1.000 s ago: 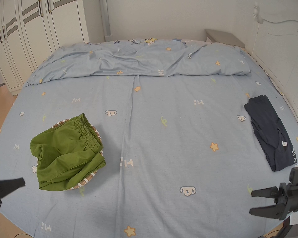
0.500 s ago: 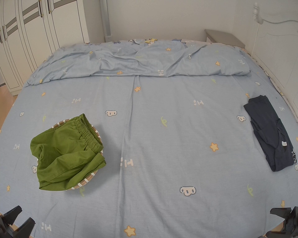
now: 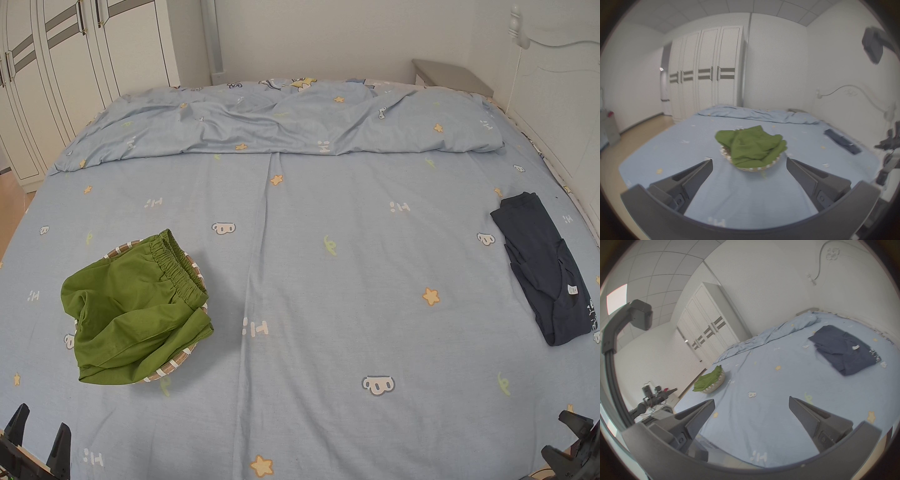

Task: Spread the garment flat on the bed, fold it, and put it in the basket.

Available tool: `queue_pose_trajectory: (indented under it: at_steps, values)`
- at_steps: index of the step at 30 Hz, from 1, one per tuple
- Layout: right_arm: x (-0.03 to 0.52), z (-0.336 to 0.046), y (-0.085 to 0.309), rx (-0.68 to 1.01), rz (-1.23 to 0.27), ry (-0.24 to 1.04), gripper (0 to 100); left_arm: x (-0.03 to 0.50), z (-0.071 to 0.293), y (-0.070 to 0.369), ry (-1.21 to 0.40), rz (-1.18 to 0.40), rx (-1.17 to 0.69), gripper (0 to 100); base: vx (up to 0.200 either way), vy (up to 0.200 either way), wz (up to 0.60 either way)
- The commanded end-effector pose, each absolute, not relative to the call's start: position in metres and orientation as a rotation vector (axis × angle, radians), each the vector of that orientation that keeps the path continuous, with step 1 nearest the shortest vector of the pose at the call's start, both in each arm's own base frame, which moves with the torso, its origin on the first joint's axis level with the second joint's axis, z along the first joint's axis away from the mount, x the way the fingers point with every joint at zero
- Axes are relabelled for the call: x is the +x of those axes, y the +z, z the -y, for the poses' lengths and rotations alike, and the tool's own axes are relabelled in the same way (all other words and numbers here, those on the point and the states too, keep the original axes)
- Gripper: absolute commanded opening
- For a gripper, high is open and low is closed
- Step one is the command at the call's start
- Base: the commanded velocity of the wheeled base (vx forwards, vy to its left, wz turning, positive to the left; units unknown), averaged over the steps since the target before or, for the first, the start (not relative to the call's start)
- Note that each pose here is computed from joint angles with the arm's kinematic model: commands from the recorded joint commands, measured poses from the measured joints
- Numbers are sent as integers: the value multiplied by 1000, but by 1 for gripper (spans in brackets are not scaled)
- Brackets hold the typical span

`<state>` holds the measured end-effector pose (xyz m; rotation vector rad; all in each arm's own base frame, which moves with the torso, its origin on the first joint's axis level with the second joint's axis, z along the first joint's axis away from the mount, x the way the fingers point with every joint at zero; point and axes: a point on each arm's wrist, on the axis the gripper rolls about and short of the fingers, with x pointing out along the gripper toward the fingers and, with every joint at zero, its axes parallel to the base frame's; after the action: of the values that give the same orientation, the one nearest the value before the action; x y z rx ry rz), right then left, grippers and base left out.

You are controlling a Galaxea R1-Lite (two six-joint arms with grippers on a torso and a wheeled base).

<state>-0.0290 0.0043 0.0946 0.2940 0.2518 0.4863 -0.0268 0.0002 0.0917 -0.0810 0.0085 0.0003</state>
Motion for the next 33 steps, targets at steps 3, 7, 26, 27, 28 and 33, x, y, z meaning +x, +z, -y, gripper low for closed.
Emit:
queue_pose_trajectory:
  at_steps: [3, 7, 26, 27, 28, 33]
  values:
    - [-22, 3, 89, 240, -135, 126, 100, -23, -1, 76, 40, 2, -2, 100, 0, 0, 0]
    - [-18, 5, 84, 91, -100, -10, 100, -23, -1, 75, 40, 0, 6, 100, 0, 0, 0]
    - [-22, 0, 77, 2, 3, 2, 100, -23, -1, 76, 44, 3, 1, 100, 0, 0, 0]
    - [-22, 0, 77, 2, 6, 2, 100, -23, -1, 76, 44, 3, 1, 100, 0, 0, 0]
    - [-22, 0, 77, 2, 5, 2, 100, -23, -1, 76, 44, 1, 1, 100, 0, 0, 0]
    - [-22, 0, 77, 2, 6, 2, 100, -23, -1, 76, 44, 1, 1, 100, 0, 0, 0]
